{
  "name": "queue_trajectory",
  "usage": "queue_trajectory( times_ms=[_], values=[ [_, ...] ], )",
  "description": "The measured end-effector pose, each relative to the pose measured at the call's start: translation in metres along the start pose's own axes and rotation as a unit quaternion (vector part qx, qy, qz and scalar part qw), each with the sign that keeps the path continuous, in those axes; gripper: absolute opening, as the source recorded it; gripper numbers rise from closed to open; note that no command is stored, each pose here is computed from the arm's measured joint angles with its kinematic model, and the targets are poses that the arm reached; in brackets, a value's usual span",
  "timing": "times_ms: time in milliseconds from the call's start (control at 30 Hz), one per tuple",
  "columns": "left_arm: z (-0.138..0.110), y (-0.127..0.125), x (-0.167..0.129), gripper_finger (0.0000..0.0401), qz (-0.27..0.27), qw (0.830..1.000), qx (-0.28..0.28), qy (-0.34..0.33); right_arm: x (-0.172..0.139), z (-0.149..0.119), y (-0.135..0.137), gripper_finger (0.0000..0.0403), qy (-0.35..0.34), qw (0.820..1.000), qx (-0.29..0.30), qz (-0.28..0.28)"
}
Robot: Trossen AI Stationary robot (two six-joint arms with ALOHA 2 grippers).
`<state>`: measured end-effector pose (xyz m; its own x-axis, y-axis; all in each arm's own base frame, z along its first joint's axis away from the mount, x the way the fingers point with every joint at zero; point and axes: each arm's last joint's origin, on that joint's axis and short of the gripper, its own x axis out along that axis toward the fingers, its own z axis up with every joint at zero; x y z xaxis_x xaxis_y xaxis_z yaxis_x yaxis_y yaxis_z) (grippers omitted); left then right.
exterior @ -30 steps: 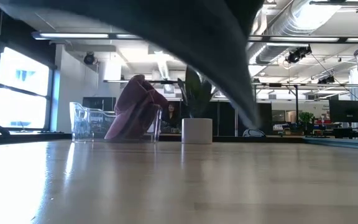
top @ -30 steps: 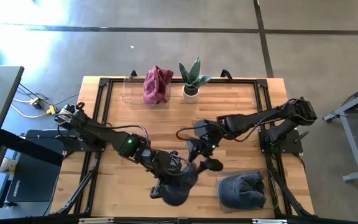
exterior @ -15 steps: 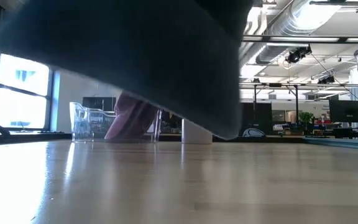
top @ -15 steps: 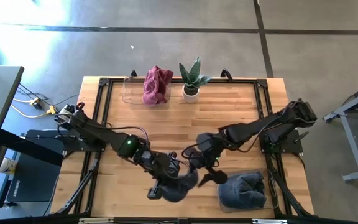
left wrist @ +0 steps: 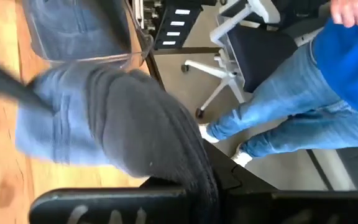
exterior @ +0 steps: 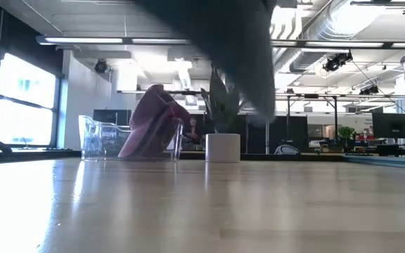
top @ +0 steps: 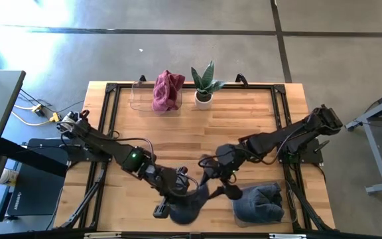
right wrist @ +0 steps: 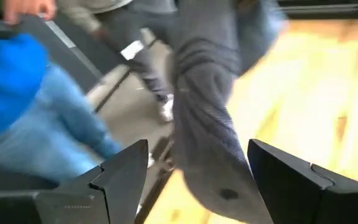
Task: Pick & Place hat
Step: Put the blue cap into the bottom transparent bin
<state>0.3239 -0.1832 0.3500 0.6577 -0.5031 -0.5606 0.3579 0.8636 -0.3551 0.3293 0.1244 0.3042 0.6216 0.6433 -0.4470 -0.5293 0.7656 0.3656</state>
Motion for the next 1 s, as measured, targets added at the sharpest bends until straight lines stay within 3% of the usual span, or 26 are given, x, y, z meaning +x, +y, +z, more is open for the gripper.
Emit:
queue_trajectory(
  times_ms=[100, 200, 400, 500, 633, 733, 800, 1000],
  values=[
    [0.0, 0.0, 0.0, 0.0003, 0.004, 1.0, 0.013, -0.001, 0.005, 0.0, 0.002, 0.0271, -0.01, 1.0, -0.007, -0.008],
    [0.0, 0.001, 0.0, 0.0003, 0.005, 1.0, 0.022, 0.0, 0.011, 0.004, 0.011, 0.0271, -0.031, 0.998, -0.018, 0.042],
    [0.0, 0.0, 0.0, 0.0003, 0.001, 1.0, 0.025, 0.001, 0.016, 0.001, 0.04, 0.0271, -0.01, 0.991, 0.038, 0.13],
    [0.003, -0.001, 0.0, 0.0003, -0.014, 0.999, 0.027, -0.012, 0.02, -0.001, 0.053, 0.0271, -0.024, 0.994, 0.051, 0.098],
    [0.009, -0.004, -0.001, 0.0003, -0.035, 0.998, 0.035, -0.042, 0.029, -0.005, 0.06, 0.0271, -0.07, 0.996, 0.047, -0.039],
    [0.011, -0.005, 0.004, 0.0003, -0.047, 0.997, 0.044, -0.053, 0.035, -0.007, 0.059, 0.0271, -0.093, 0.989, 0.047, -0.105],
    [0.01, -0.004, 0.009, 0.0003, -0.046, 0.996, 0.053, -0.05, 0.036, -0.006, 0.06, 0.0271, -0.102, 0.988, 0.051, -0.107],
    [0.008, -0.003, 0.018, 0.0003, -0.066, 0.995, 0.066, -0.041, 0.034, 0.004, 0.069, 0.0252, -0.145, 0.987, 0.067, -0.028]
  ],
)
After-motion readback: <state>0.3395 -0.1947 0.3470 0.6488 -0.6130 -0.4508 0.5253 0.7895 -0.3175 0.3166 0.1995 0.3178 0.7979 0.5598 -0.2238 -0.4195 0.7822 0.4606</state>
